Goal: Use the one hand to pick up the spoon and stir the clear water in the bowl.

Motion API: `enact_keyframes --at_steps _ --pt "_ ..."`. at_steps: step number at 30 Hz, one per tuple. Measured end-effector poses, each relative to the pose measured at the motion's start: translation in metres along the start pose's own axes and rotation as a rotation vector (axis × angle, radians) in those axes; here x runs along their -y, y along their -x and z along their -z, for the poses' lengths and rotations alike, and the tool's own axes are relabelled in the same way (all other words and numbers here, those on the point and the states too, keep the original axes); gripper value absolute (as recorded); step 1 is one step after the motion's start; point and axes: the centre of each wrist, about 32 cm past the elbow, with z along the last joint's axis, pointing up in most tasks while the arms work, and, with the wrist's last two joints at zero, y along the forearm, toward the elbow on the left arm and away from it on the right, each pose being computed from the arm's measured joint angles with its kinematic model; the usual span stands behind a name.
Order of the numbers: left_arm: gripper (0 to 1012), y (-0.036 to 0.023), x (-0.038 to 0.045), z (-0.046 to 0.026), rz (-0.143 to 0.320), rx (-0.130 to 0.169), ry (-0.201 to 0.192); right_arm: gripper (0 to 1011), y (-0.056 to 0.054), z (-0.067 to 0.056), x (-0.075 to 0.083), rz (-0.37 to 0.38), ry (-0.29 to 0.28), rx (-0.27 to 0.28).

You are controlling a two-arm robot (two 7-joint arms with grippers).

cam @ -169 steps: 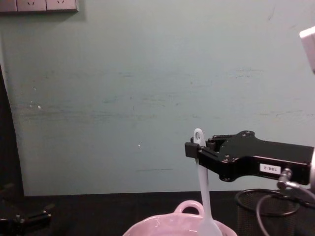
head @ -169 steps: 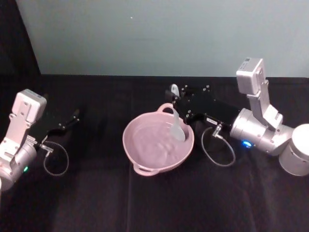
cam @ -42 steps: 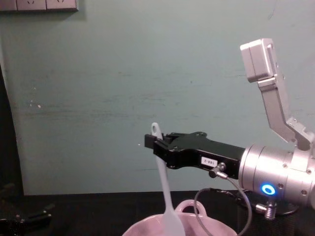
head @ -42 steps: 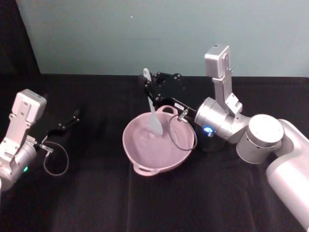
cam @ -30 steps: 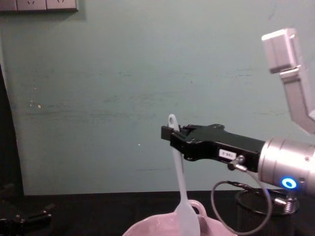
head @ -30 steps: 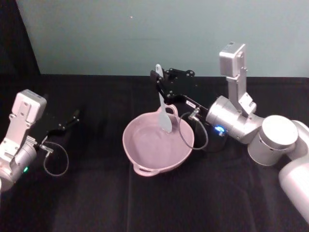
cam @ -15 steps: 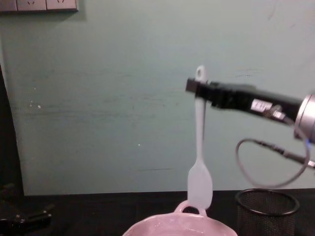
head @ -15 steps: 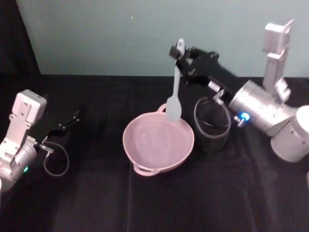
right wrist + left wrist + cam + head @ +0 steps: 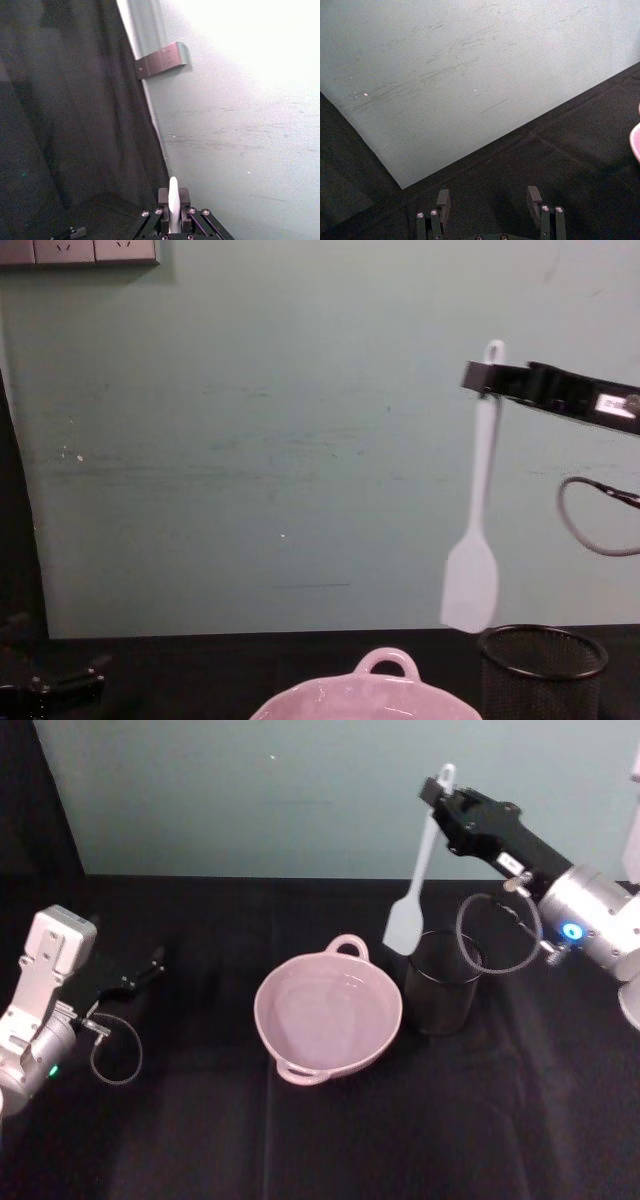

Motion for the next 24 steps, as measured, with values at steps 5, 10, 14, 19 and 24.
enact_keyframes --at_steps 5,10,14,19,24 --pt "1011 0.0000 0.0000 0.0000 0.000 0.000 0.000 134 -0.011 0.001 0.010 0.031 0.000 -0.025" --pt "1011 0.0000 0.0000 0.0000 0.000 0.000 0.000 134 -0.023 0.003 0.019 0.061 0.004 -0.055" --pt "1011 0.0000 0.0000 0.0000 0.000 0.000 0.000 134 -0.027 0.004 0.024 0.069 0.007 -0.066" --pt "1011 0.0000 0.0000 0.0000 0.000 0.000 0.000 134 -0.031 0.007 0.032 0.075 0.013 -0.080" --pt "1011 0.0000 0.0000 0.0000 0.000 0.000 0.000 134 -0.035 0.015 0.036 0.080 0.017 -0.092"
